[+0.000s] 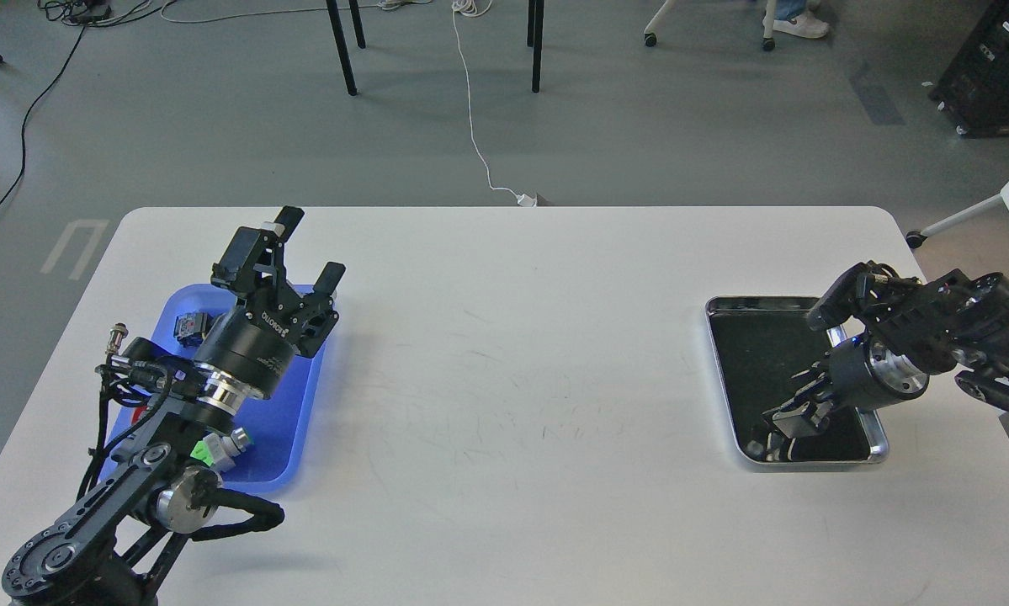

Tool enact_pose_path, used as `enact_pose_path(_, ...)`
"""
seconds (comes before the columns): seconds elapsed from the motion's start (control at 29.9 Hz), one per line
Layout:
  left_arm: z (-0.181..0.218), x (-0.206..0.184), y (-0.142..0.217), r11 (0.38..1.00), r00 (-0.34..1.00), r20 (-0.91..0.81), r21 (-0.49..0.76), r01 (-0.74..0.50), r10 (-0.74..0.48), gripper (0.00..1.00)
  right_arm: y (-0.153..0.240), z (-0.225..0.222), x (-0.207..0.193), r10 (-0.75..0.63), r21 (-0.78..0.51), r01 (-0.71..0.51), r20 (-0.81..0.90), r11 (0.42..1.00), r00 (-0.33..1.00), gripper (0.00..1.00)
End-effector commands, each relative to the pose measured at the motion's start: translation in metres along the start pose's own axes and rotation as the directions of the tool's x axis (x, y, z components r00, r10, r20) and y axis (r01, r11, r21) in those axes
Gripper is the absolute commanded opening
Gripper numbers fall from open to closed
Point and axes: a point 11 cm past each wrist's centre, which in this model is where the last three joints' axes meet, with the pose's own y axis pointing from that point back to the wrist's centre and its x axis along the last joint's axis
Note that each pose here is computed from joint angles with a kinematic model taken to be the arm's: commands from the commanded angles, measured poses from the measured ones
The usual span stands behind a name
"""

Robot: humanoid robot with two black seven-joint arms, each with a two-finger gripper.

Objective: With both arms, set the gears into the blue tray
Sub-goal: 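Lower the right gripper into the metal tray and grasp another black gear, then carry the second gear with the right gripper toward the table center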

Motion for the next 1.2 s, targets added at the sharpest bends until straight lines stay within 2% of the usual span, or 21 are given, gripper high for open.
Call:
enact_pose_path(0.0,0.000,0.000,0.000,1.000,1.000,0.000,0.000,0.000,0.000,0.98,-0.002,-0.001,-0.004,-0.010,0.003,0.010,0.002,1.000,1.000,0.65)
enact_pose_path(0.1,0.000,0.000,0.000,1.000,1.000,-0.001,0.000,0.000,0.000,0.98,-0.002,-0.001,-0.008,-0.019,0.002,0.019,0.002,1.000,1.000,0.63)
enact_pose_path(0.27,-0.002,-0.001,0.000,1.000,1.000,-0.002,0.006,0.000,0.000,0.98,-0.002,-0.001,-0.008,-0.021,0.003,0.021,0.002,1.000,1.000,0.52)
enact_pose_path(0.53,-0.002,-0.001,0.000,1.000,1.000,-0.002,0.013,0.002,-0.002,0.98,-0.003,-0.001,-0.009,-0.026,0.005,0.026,-0.001,1.000,1.000,0.25)
enact_pose_path(0.87,-0.001,-0.002,0.000,1.000,1.000,-0.002,0.011,0.004,-0.004,0.98,0.004,0.000,-0.001,-0.014,-0.003,0.014,-0.015,1.000,1.000,0.13)
enact_pose_path(1.0,-0.001,-0.001,0.000,1.000,1.000,-0.001,0.012,0.004,-0.004,0.98,0.020,-0.002,0.024,0.035,-0.003,-0.036,-0.046,0.999,0.998,0.13)
enact_pose_path(1.17,-0.001,-0.002,0.000,1.000,1.000,-0.002,0.011,0.004,-0.004,0.98,0.049,-0.007,0.074,0.134,0.002,-0.135,-0.084,0.991,0.987,0.13)
